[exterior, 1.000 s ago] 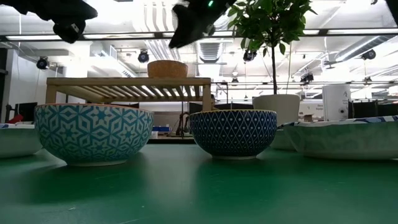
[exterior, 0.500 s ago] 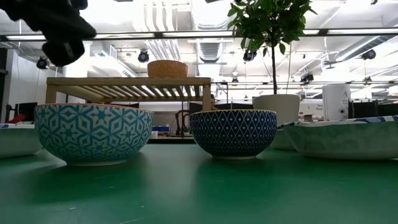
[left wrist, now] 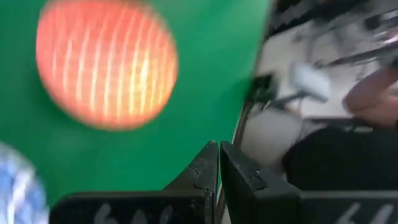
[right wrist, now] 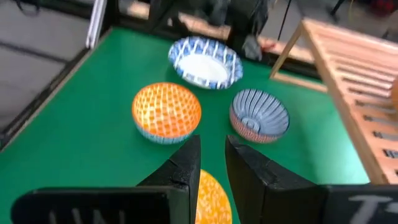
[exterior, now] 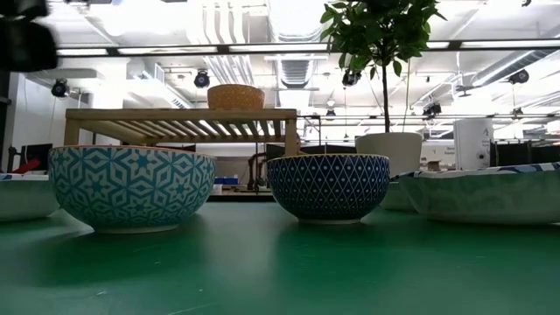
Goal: Place and stack bowls onto a shelf
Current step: Put the left white bowl on the shelf
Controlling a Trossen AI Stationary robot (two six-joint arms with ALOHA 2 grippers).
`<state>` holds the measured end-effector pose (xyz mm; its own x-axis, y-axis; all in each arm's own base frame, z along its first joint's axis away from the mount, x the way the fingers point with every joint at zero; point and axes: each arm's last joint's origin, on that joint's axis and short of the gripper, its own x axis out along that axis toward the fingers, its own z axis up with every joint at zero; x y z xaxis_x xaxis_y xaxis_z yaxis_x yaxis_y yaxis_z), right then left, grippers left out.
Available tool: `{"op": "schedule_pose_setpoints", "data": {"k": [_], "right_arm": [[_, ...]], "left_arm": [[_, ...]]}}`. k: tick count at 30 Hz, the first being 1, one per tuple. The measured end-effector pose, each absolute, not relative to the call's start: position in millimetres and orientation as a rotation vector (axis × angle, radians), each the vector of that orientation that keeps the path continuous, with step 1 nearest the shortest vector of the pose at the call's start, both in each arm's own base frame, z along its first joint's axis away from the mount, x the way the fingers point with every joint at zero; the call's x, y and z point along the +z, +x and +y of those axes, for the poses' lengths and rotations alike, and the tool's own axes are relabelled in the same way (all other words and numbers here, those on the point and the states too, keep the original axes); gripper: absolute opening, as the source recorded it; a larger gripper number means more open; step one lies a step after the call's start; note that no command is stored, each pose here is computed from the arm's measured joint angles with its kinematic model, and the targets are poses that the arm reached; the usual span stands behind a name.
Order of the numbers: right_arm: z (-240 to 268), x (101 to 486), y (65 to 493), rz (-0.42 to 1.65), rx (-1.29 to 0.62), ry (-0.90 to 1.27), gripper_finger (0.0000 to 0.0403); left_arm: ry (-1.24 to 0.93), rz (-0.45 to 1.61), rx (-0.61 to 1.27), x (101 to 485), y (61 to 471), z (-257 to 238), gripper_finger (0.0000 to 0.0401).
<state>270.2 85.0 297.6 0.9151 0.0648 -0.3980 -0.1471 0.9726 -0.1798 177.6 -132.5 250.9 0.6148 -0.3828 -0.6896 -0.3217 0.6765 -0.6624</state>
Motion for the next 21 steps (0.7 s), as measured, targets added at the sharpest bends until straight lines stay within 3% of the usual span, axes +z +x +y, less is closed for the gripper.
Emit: {"op": "schedule_pose_setpoints", "data": {"k": [6, 13, 21], "right_arm": [[79.3, 293.0, 254.9, 0.252, 0.105, -0.189, 0.0063], [76.9, 289.5, 247.4, 0.253, 0.105, -0.187, 0.0063], [77.1, 285.9, 248.4, 0.266, 0.106, -0.193, 0.0063]], "left_arm": [[-0.798, 1.295, 0.175, 241.9, 174.7, -146.7, 0.0], [-0.314, 1.434, 0.094, 237.2, 166.8, -174.8, 0.0003], [-0.166, 1.453, 0.12, 218.7, 163.5, -186.0, 0.0077]]}}
